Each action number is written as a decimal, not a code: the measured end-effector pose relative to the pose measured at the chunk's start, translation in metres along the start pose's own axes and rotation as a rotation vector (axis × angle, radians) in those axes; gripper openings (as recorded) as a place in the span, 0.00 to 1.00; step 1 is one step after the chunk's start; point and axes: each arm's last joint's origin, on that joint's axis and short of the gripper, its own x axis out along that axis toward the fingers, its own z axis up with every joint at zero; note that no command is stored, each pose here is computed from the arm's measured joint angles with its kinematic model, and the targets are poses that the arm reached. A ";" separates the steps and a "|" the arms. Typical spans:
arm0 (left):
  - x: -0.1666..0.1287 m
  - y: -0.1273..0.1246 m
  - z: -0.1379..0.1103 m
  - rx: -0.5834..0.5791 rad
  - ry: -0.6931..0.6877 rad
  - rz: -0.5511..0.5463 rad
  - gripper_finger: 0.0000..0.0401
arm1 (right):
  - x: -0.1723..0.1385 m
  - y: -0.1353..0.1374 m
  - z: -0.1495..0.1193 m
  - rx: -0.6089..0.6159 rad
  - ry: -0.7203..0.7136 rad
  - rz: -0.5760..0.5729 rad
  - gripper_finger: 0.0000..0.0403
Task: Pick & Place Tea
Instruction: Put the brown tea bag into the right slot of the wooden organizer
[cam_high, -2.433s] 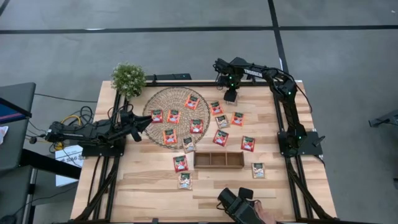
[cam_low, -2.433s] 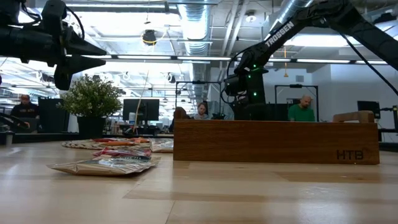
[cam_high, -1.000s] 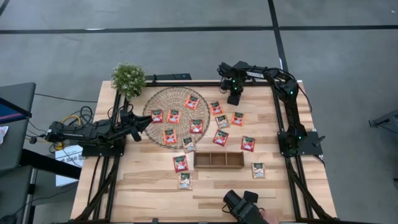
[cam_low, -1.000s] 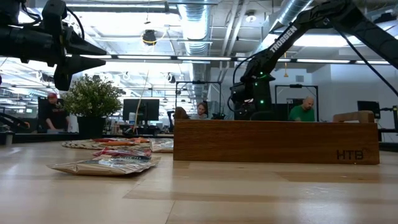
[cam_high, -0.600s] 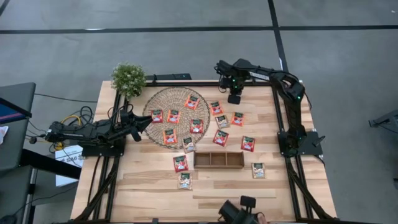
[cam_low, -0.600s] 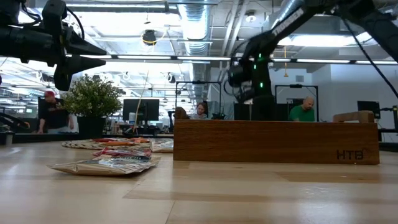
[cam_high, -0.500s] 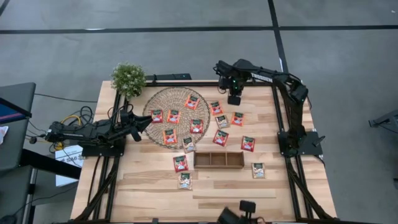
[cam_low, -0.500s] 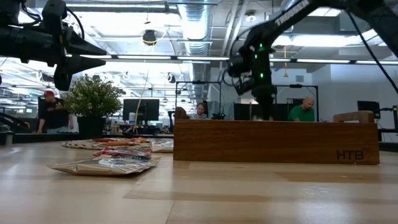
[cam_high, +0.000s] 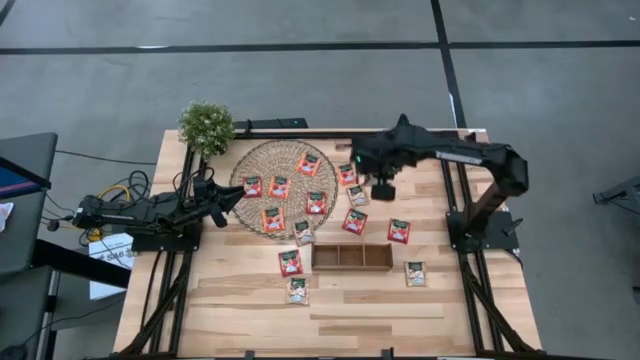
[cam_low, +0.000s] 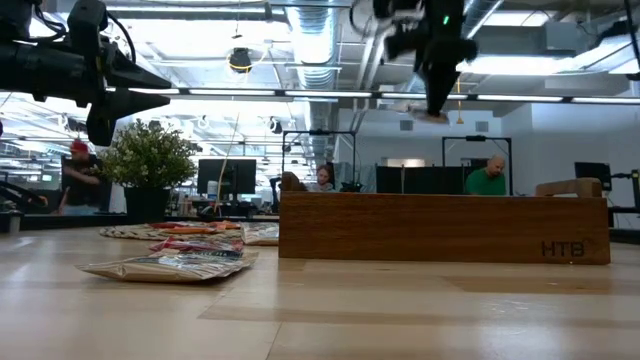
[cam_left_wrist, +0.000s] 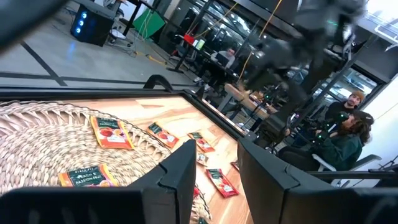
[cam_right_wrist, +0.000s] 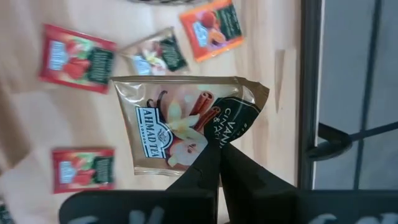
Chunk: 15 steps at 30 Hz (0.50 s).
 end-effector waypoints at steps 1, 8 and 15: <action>0.000 0.000 0.000 0.000 0.000 0.000 0.27 | -0.006 0.010 -0.001 0.001 -0.005 -0.013 0.00; 0.000 0.000 0.000 -0.013 0.000 0.000 0.27 | -0.018 0.066 -0.010 0.069 0.026 -0.040 0.00; 0.000 0.000 0.000 -0.042 0.000 0.000 0.27 | -0.018 0.115 -0.015 0.076 0.021 -0.042 0.00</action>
